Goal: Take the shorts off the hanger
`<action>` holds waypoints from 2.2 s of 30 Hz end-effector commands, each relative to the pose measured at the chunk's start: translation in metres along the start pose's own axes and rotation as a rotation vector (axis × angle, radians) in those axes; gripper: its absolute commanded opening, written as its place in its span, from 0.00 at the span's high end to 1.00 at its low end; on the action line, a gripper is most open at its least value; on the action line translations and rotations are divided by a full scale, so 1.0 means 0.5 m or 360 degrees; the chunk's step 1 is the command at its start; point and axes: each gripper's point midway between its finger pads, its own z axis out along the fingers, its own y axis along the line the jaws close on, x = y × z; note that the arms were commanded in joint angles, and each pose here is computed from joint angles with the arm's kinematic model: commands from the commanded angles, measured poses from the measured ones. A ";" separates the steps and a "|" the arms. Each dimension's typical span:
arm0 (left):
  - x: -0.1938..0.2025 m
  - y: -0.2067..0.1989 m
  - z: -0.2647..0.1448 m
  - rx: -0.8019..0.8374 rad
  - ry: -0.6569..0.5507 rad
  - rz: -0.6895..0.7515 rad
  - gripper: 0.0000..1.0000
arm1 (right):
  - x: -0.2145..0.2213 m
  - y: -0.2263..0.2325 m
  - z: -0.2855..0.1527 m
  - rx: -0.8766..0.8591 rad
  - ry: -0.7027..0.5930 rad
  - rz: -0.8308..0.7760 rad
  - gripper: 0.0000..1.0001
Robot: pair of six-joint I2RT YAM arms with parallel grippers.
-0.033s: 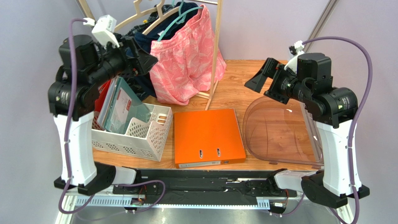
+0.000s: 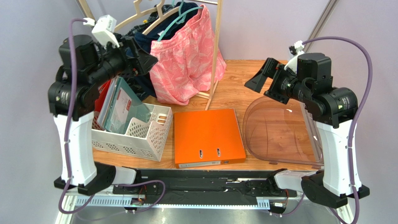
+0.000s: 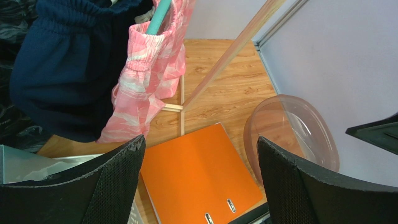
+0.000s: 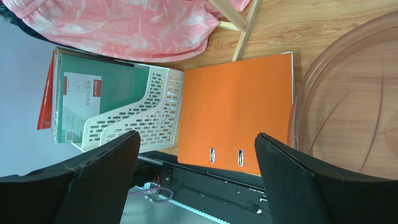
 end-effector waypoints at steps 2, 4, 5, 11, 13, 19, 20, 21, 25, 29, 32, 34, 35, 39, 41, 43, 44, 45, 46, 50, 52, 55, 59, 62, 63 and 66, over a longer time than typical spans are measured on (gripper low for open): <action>-0.039 -0.025 -0.005 0.0074 -0.0104 0.0043 0.08 | 0.046 -0.062 -0.048 0.0217 0.0111 0.0027 0.00; -0.041 -0.017 0.011 0.0057 -0.0101 0.0059 0.08 | 0.041 -0.049 -0.057 0.0156 0.0074 0.0078 0.00; -0.042 -0.012 0.019 0.0049 -0.0097 0.0066 0.08 | 0.041 -0.034 -0.061 0.0051 0.0022 0.0052 0.00; -0.043 0.024 0.075 -0.0013 -0.0015 0.0203 0.06 | 0.037 0.014 -0.113 -0.0274 -0.0193 -0.0043 0.00; -0.051 0.035 0.084 -0.0032 -0.0023 0.0172 0.07 | 0.025 0.008 -0.109 -0.0217 -0.0189 -0.0087 0.00; -0.061 0.068 0.150 -0.0079 -0.0028 0.0126 0.11 | 0.034 -0.001 -0.078 -0.0131 -0.0016 -0.0113 0.00; -0.056 0.076 0.167 -0.0083 -0.0015 0.0119 0.11 | 0.039 -0.003 -0.075 -0.0120 0.0014 -0.0111 0.00; -0.063 0.072 0.179 -0.0055 -0.0038 0.0118 0.11 | 0.038 -0.002 -0.078 -0.0116 0.0015 -0.0112 0.00; -0.045 0.092 0.228 -0.0046 0.0004 0.0116 0.15 | 0.043 -0.003 -0.091 -0.0127 0.0002 -0.0133 0.00; -0.022 0.128 0.263 -0.0119 0.0058 0.0146 0.19 | 0.038 0.014 -0.114 -0.0210 -0.0041 -0.0212 0.00; -0.018 0.135 0.281 -0.0121 0.0072 0.0137 0.22 | 0.035 0.013 -0.126 -0.0210 -0.0079 -0.0233 0.00; -0.011 0.133 0.293 -0.0095 0.0090 0.0107 0.25 | 0.033 0.011 -0.129 -0.0201 -0.0093 -0.0237 0.00; -0.016 0.123 0.297 -0.0054 0.0071 0.0083 0.29 | 0.032 0.009 -0.130 -0.0194 -0.0101 -0.0241 0.00; -0.018 0.120 0.295 -0.0042 0.0023 0.0075 0.37 | 0.030 0.003 -0.128 -0.0167 -0.0112 -0.0233 0.00; -0.018 0.118 0.289 -0.0038 0.0010 0.0084 0.45 | 0.030 0.004 -0.127 -0.0171 -0.0110 -0.0236 0.00; -0.011 0.120 0.288 -0.0038 0.0024 0.0080 0.48 | 0.030 0.003 -0.122 -0.0163 -0.0101 -0.0233 0.00; -0.008 0.120 0.289 -0.0037 0.0029 0.0076 0.53 | 0.030 0.000 -0.120 -0.0154 -0.0101 -0.0232 0.00; -0.008 0.119 0.288 -0.0032 0.0029 0.0076 0.56 | 0.030 -0.002 -0.116 -0.0145 -0.0095 -0.0227 0.00; -0.009 0.116 0.287 -0.0026 0.0028 0.0065 0.59 | 0.030 -0.004 -0.114 -0.0136 -0.0095 -0.0221 0.00; -0.025 0.091 0.279 0.0050 -0.0010 0.0027 0.72 | 0.034 -0.006 -0.108 -0.0134 -0.0076 -0.0218 0.00; -0.038 0.074 0.271 0.0094 -0.0037 0.0001 0.81 | 0.034 -0.005 -0.105 -0.0137 -0.0069 -0.0222 0.00; -0.050 0.056 0.268 0.0152 -0.0047 -0.0030 0.85 | 0.032 -0.004 -0.103 -0.0139 -0.0068 -0.0230 0.00; -0.068 0.027 0.268 0.0247 -0.0060 -0.0063 1.00 | 0.028 0.000 -0.101 -0.0152 -0.0071 -0.0244 0.00; -0.069 0.014 0.276 0.0294 -0.0045 -0.0064 1.00 | 0.029 0.000 -0.100 -0.0153 -0.0068 -0.0249 0.00; -0.075 0.004 0.274 0.0311 -0.0057 -0.0052 1.00 | 0.029 -0.001 -0.099 -0.0150 -0.0067 -0.0248 0.00; -0.088 -0.010 0.282 0.0342 -0.0083 -0.0046 1.00 | 0.031 -0.002 -0.100 -0.0151 -0.0067 -0.0258 0.00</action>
